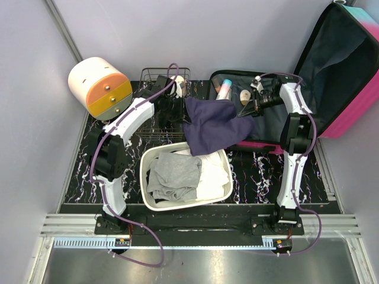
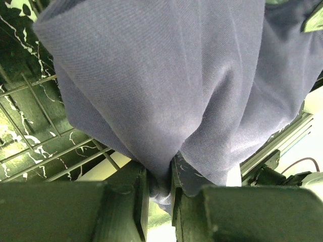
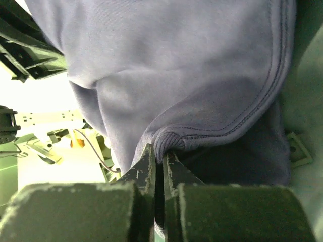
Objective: Open, take out, and arrange the luggage
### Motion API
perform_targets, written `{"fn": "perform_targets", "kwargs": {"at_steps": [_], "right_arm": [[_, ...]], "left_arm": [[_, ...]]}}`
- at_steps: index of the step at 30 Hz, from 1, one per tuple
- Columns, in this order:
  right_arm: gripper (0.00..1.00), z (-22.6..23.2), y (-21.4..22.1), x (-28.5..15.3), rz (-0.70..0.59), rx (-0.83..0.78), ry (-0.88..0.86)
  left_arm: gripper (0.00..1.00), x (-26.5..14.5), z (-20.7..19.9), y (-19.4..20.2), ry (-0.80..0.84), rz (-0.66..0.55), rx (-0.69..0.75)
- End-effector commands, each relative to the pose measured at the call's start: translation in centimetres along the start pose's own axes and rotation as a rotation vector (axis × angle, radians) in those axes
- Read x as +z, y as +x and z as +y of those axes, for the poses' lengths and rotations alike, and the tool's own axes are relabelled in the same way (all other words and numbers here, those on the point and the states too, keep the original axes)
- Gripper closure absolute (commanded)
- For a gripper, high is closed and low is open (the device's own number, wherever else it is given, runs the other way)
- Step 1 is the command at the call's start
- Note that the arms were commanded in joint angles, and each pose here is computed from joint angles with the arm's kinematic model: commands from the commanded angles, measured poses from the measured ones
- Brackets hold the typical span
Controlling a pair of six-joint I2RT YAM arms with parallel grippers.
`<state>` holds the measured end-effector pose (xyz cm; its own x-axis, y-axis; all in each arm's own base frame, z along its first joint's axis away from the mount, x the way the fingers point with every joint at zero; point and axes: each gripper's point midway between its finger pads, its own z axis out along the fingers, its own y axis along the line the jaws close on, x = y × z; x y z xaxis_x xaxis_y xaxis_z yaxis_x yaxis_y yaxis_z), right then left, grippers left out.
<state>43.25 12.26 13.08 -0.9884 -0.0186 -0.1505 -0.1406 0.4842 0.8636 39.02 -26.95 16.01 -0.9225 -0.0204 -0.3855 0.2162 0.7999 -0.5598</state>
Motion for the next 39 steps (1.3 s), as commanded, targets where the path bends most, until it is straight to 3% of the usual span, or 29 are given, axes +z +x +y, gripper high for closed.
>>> {"fn": "perform_targets", "kwargs": {"at_steps": [1, 6, 13, 18, 19, 21, 22, 24, 25, 30, 39], "right_arm": [[1.00, 7.2, 2.0, -3.7, 0.004, 0.015, -0.080], [1.00, 9.5, 3.5, -5.3, -0.030, -0.063, -0.037], [1.00, 8.9, 8.8, -5.1, 0.036, -0.045, -0.001], [1.00, 5.8, 11.6, -5.1, 0.105, -0.061, 0.135], [0.74, 5.1, 11.8, -5.1, 0.115, -0.046, 0.160], [0.41, 3.3, 10.8, -5.1, 0.105, -0.046, 0.239], [0.17, 3.1, 9.8, -5.5, 0.076, -0.061, 0.269], [0.05, 2.8, 7.2, -5.9, 0.004, -0.083, 0.306], [0.00, 2.9, 6.2, -5.9, -0.025, -0.055, 0.312], [0.00, 0.9, 2.2, -4.5, -0.041, 0.080, 0.293], [0.00, -0.2, 3.9, -0.1, 0.083, 0.230, 0.221]], "left_arm": [[1.00, -1.9, -2.8, -2.8, 0.062, -0.098, 0.126], [1.00, -4.7, -5.1, -3.6, 0.120, -0.145, 0.200], [1.00, -6.8, -6.0, -1.3, 0.168, -0.107, 0.229], [1.00, -7.7, -3.3, 0.7, 0.121, -0.052, 0.193], [1.00, -7.6, -2.8, 1.1, 0.117, -0.036, 0.187], [1.00, -7.5, -1.2, 1.6, 0.087, -0.009, 0.184], [1.00, -7.4, -0.7, 1.7, 0.079, 0.001, 0.184], [1.00, -7.5, 0.5, 1.6, 0.063, 0.009, 0.187], [1.00, -7.6, 0.9, 1.4, 0.054, 0.008, 0.185], [1.00, -6.6, 1.3, 0.9, 0.058, 0.023, 0.201], [1.00, -5.5, 1.1, -0.3, 0.074, 0.028, 0.184]]}}
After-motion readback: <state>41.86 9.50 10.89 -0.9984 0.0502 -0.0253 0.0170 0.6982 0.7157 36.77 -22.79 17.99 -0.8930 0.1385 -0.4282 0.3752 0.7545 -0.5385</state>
